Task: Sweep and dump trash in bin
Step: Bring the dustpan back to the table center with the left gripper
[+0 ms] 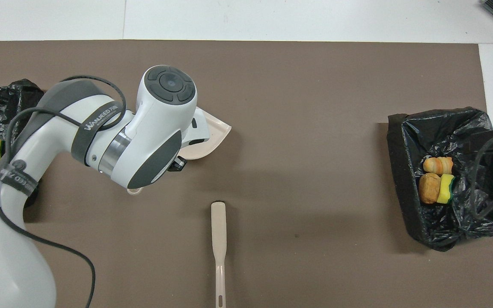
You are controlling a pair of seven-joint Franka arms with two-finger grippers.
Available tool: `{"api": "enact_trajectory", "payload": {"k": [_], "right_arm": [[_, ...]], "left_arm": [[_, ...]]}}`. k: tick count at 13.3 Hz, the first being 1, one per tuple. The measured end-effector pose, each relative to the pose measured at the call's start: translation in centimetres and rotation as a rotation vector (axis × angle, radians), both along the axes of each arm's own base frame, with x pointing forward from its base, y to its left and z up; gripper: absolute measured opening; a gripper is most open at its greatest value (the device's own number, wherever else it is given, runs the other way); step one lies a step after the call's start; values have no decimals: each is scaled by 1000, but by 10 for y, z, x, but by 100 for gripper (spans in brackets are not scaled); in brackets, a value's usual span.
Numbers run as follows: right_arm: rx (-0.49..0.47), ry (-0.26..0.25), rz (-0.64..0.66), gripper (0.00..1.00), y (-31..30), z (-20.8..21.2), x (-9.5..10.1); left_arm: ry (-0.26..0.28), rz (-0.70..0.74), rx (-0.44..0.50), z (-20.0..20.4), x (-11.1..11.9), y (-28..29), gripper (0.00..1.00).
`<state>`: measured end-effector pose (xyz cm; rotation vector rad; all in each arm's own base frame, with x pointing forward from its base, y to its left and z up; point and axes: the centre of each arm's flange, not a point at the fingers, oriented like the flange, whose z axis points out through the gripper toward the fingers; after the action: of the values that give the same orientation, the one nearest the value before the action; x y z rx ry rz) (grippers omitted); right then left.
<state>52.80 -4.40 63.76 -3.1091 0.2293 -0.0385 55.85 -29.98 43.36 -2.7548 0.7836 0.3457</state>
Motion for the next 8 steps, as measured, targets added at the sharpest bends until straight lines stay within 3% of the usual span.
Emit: {"api": "enact_trajectory", "payload": {"k": [5,8], "right_arm": [[1,-1,-11,100,-6,0,0],[0,9,-2,100,-1,-5,3]], "left_arm": [[-64,124,-127,-13,7,-50,31],[-96,201,-154,-21,9,-57,31]]}}
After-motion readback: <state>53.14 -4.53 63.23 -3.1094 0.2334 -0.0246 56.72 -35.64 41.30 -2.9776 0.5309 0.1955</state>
